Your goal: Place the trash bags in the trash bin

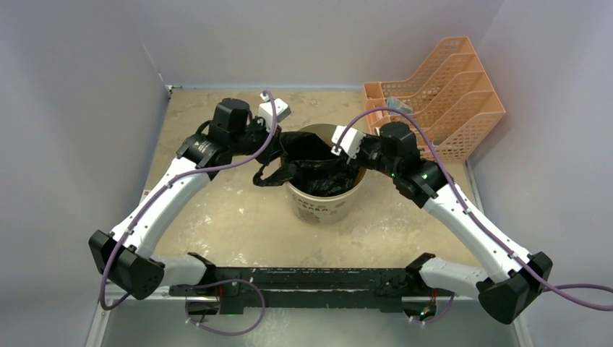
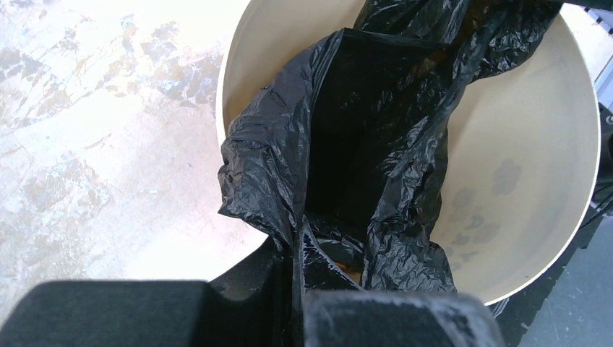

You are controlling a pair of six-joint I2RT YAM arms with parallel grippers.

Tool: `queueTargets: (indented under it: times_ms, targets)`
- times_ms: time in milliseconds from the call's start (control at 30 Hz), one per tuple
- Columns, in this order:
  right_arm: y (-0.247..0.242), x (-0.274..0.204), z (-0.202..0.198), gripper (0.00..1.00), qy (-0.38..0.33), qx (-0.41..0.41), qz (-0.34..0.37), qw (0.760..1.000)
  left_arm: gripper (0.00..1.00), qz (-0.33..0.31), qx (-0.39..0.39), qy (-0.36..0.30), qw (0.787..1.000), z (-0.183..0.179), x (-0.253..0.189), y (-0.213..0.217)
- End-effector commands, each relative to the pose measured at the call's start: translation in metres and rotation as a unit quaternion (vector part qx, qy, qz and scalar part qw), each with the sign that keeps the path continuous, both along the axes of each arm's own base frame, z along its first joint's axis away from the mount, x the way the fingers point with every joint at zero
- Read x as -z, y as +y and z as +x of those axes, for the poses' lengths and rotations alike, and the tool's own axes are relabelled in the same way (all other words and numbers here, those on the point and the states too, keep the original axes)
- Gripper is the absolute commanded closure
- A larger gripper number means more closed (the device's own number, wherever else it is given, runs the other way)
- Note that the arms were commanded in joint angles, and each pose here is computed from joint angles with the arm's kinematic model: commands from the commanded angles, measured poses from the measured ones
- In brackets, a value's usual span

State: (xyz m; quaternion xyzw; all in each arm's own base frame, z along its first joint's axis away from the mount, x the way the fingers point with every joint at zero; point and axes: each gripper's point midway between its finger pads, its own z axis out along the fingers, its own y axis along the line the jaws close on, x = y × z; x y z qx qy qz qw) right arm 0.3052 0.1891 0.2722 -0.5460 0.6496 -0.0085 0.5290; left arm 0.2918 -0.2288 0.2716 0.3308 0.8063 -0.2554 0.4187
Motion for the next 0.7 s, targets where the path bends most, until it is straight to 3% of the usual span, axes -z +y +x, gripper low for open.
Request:
queueTargets:
  times_ms: [0,133,200,333,367,633,667]
  targets:
    - [0.016,-0.036,0.004,0.76,-0.023,-0.005,0.073,0.997,1.00,-0.047,-0.010,-0.020,0.999,0.000,-0.025,0.000]
    - [0.017,-0.043,0.010,1.00,-0.003,0.028,0.109,0.994,1.00,-0.055,-0.030,-0.024,0.998,0.007,-0.028,0.010]
    - [0.017,-0.041,0.013,1.00,0.017,0.049,0.127,0.990,0.99,-0.063,-0.036,-0.026,0.997,0.011,-0.032,0.014]
    - [0.009,-0.035,0.029,1.00,0.069,0.121,0.169,0.976,0.65,-0.072,-0.051,-0.020,0.996,0.021,-0.036,0.020]
    - [0.007,-0.035,0.033,1.00,0.079,0.134,0.174,0.972,0.61,-0.073,-0.053,-0.021,0.996,0.023,-0.037,0.020]
    - [0.000,-0.028,0.042,1.00,0.126,0.168,0.219,0.953,0.46,-0.093,-0.058,-0.069,0.992,0.039,-0.065,0.018]
    - [-0.003,-0.029,0.043,1.00,0.126,0.175,0.223,0.951,0.38,-0.096,-0.057,-0.077,0.991,0.040,-0.071,0.017]
